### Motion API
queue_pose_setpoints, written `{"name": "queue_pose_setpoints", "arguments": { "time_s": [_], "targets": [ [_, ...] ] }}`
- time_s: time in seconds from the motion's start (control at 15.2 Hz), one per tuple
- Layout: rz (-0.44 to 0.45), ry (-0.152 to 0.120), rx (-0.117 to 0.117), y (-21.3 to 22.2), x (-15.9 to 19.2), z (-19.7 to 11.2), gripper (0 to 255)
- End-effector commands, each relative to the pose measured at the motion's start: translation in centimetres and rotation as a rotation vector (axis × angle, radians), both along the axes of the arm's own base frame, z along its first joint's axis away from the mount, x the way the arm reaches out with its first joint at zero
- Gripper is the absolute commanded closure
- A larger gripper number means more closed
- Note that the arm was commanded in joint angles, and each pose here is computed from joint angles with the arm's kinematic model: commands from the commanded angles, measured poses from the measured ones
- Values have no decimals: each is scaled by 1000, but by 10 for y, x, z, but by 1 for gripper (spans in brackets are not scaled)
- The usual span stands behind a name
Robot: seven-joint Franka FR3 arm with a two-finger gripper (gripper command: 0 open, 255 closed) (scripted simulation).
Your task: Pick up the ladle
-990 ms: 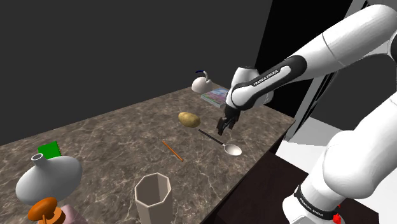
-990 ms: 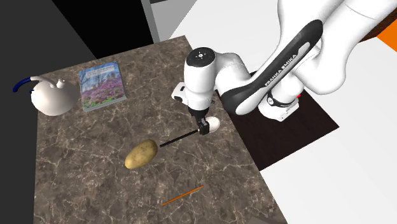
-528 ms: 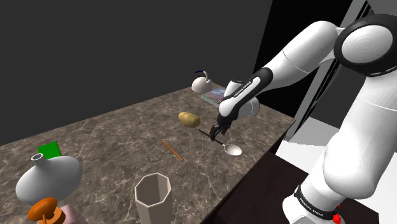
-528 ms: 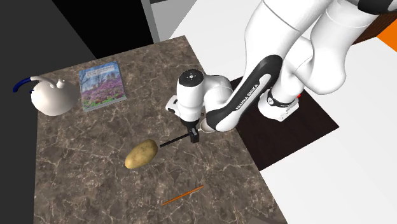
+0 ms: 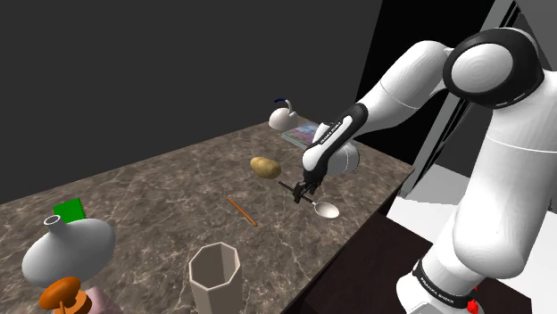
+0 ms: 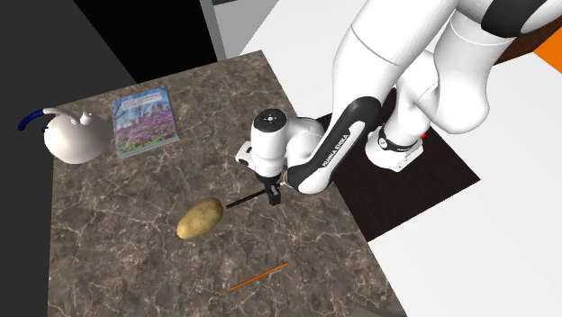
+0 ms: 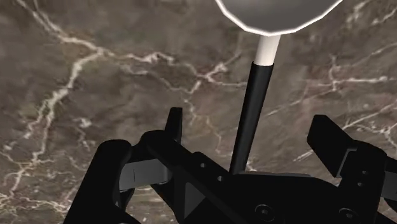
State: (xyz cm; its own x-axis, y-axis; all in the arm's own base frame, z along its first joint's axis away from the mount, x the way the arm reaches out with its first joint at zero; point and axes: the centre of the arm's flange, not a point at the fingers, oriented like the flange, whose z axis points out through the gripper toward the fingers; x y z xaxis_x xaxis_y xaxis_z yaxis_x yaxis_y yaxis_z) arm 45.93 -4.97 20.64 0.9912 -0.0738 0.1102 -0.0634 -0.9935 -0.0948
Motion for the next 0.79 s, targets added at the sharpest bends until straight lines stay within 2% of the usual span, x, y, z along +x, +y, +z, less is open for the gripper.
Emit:
{"name": "queue_pose_setpoints", "arguments": {
  "time_s": [0.0, 0.59, 0.73],
  "targets": [
    [0, 0, 0, 0, 0, -1, 255],
    [0, 0, 0, 0, 0, -1, 255],
    [0, 0, 0, 0, 0, 10, 255]
  ]
}}
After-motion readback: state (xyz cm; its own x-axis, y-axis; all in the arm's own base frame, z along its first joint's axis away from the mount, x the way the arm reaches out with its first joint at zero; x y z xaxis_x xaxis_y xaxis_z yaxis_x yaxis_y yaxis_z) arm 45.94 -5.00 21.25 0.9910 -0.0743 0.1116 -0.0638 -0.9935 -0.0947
